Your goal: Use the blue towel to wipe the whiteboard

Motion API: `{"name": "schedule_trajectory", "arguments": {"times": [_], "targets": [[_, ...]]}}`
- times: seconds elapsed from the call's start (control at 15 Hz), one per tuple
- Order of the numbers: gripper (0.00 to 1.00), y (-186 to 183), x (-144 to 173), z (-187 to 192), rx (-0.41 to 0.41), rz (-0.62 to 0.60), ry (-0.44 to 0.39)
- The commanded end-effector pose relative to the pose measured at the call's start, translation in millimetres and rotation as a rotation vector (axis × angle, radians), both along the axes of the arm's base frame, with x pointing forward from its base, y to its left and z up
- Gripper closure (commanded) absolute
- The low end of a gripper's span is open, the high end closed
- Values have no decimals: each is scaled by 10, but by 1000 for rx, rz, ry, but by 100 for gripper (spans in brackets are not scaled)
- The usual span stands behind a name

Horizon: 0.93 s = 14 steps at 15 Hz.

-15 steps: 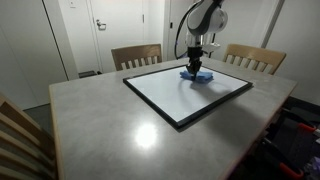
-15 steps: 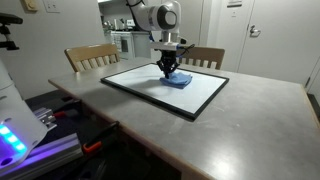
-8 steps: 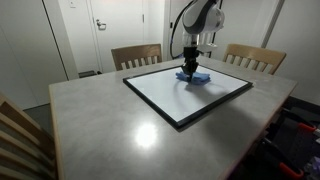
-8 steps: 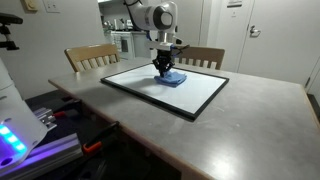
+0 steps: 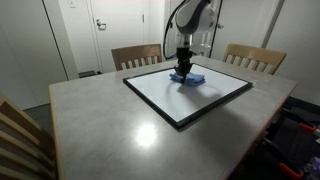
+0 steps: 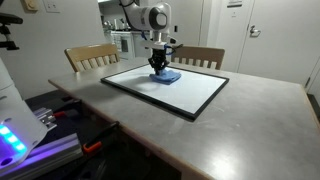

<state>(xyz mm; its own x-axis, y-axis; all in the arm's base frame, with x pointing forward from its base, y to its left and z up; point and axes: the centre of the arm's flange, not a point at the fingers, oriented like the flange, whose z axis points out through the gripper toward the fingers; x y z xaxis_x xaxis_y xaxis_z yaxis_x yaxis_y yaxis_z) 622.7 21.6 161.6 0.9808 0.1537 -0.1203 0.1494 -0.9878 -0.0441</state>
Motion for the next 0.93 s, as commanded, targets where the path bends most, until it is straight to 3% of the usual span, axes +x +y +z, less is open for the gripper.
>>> {"name": "schedule_trajectory", "arguments": {"times": [0.0,0.87], "targets": [[99,185,142,-43,10,-8,18],[99,966,281,107,12,4,1]]}}
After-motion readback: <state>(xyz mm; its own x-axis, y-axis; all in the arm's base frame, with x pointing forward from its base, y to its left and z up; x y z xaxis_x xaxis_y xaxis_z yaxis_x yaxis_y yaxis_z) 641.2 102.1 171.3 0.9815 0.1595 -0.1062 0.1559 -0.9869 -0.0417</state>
